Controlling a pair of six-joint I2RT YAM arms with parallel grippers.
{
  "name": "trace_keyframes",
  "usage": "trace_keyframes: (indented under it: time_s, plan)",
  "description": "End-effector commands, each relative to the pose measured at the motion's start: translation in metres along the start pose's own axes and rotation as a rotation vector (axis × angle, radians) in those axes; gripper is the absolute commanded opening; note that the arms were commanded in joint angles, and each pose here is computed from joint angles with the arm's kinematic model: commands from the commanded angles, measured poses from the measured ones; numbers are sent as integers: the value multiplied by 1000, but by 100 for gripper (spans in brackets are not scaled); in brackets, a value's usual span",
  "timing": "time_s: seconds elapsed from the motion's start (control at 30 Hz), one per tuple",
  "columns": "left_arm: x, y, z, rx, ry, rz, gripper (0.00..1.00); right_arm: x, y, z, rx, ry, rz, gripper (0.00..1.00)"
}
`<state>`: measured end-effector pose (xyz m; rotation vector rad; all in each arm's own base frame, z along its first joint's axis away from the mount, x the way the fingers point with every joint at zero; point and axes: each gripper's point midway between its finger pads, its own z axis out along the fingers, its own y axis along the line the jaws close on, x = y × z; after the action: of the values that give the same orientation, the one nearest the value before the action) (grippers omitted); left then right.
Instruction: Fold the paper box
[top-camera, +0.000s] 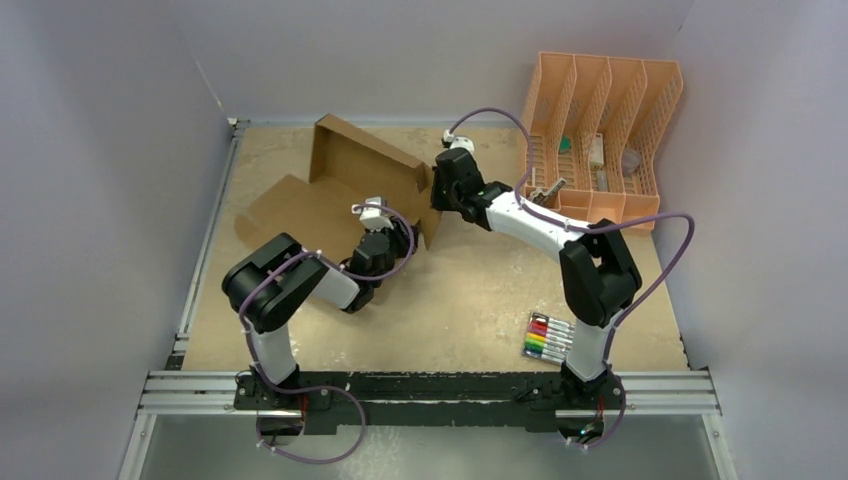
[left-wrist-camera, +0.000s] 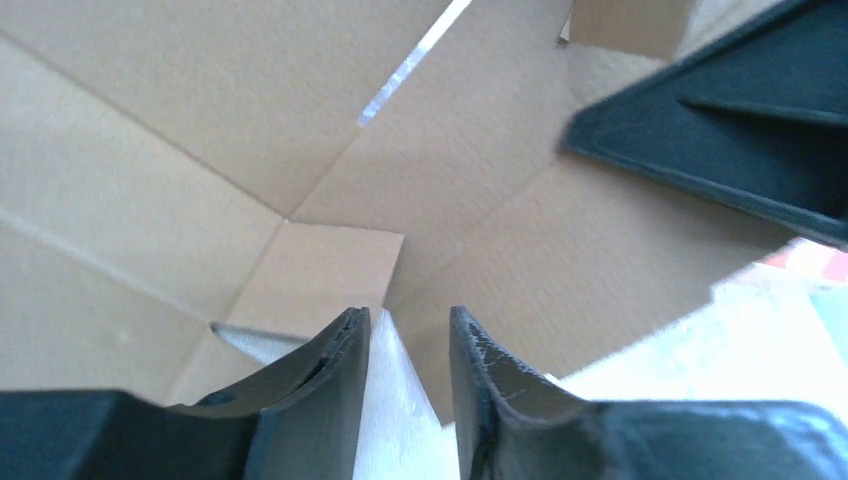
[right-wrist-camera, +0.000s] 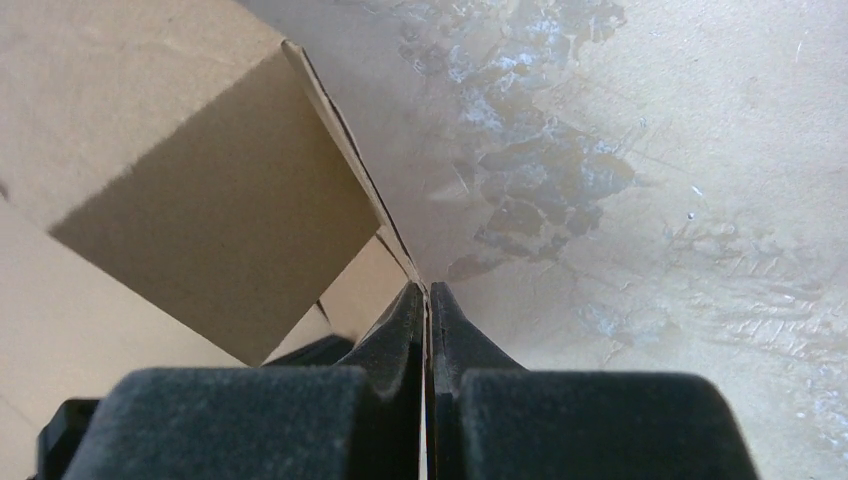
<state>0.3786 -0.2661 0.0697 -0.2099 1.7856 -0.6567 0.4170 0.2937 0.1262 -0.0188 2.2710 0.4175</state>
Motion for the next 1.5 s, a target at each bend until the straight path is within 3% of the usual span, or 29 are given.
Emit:
trace_keyframes:
  time_s: [0.0, 0.2, 0.37, 0.5, 0.67, 0.87, 1.17, 1.47]
  plan:
    - [-28, -18, -22, 49, -25, 38, 39, 39, -14, 11, 58, 92, -16, 0]
    - [-85, 16, -37, -57, -36, 72, 54, 27, -10, 4, 49, 56, -71, 0]
    - [-157, 86, -33, -283, -69, 224, 68, 22, -9, -1, 45, 39, -123, 0]
    - [-184, 144, -8, -340, 4, 176, 70, 21, -7, -4, 38, 34, -155, 0]
    - [-157, 184, 22, -387, 172, 157, 69, 19, -4, -5, 26, 34, -174, 0]
    - [-101, 200, 16, -424, 274, 7, 65, 12, 1, -13, 12, 22, -161, 0]
    - [-29, 156, -20, -365, 402, -125, 62, 2, 18, -19, -52, 17, -118, 0]
    - [-9, 107, -42, -285, 431, -143, 60, -30, 25, -20, -42, -12, -79, 0]
